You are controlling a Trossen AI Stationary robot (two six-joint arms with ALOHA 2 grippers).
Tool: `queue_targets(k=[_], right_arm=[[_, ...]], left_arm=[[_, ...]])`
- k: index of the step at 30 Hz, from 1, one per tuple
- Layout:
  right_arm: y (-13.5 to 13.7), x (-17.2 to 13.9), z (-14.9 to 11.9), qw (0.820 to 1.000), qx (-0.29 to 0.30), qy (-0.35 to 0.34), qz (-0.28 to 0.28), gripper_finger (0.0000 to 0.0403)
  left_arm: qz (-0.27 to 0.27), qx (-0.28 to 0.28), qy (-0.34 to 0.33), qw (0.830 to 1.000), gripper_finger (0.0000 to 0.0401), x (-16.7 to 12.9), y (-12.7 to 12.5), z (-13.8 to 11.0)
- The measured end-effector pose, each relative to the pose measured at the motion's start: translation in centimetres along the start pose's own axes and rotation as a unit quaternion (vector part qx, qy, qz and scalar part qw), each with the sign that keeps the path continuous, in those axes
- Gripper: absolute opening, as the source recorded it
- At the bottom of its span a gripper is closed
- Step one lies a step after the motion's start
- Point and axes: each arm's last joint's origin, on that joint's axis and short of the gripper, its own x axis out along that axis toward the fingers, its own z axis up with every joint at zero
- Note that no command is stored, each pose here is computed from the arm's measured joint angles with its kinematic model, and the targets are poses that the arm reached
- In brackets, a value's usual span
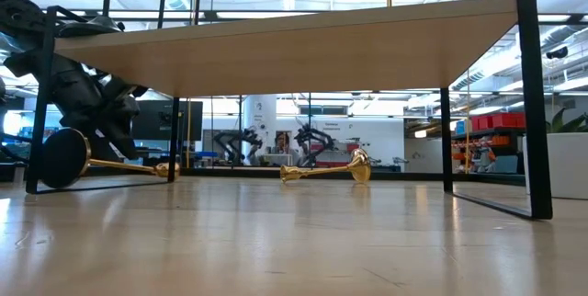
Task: Pick & Place candle stick holders
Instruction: Put the left gold candle holder on the shelf aligned with the other gold candle holder
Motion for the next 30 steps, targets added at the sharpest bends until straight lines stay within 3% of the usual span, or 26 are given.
queue_targets(k=[17, 23, 26, 30], right_arm=[[0.0, 0.0, 0.0, 1.000, 0.000, 0.000, 0.000, 0.0049], [0.0, 0.0, 0.0, 1.000, 0.000, 0.000, 0.000, 0.0049], [0.0, 0.0, 0.0, 1.000, 0.000, 0.000, 0.000, 0.0049], [0.0, 0.0, 0.0, 1.000, -0.001, 0.000, 0.000, 0.0049]], left_arm=[[0.024, -0.022, 0.003, 0.999, 0.0128, 0.7, 0.5, -1.3], [-0.006, -0.020, -0.010, 1.000, 0.0127, 1.2, 0.6, -1.6], [-0.005, -0.018, -0.010, 1.000, 0.0111, 1.2, 0.6, -1.6], [0.000, -0.018, -0.016, 1.000, 0.0062, 1.2, 0.7, -1.6]])
